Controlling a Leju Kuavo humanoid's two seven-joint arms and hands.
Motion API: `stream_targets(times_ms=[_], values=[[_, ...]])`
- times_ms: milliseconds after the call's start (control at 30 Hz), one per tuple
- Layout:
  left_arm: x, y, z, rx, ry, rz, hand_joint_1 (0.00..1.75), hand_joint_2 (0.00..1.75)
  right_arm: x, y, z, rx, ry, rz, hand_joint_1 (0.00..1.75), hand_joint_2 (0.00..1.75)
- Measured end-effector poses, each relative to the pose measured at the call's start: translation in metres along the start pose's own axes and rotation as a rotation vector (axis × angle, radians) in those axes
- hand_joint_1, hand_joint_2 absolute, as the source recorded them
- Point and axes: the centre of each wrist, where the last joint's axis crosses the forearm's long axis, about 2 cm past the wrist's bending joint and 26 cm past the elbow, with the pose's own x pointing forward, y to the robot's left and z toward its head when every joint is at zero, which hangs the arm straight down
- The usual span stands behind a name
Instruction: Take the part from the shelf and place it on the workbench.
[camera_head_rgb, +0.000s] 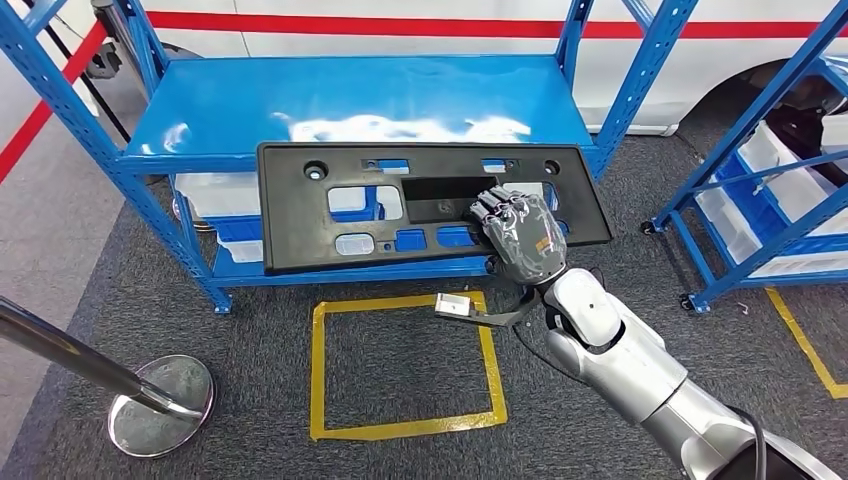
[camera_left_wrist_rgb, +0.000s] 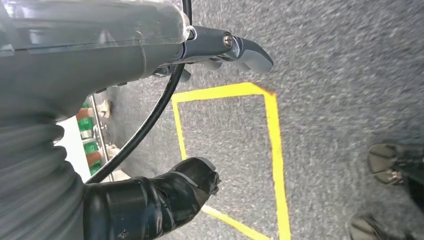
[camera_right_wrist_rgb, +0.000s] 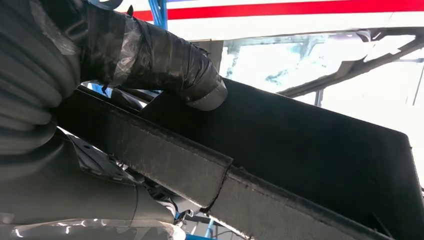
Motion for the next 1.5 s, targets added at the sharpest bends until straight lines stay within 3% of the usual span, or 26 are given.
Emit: stream_targets(times_ms=[1500], values=[[-0.005,0.002,0.002,-0.004,0.003,0.006,0.0,1.75,-0.007,-0.001,-0.01,0.021,0.012,0.027,1.75,1.75]])
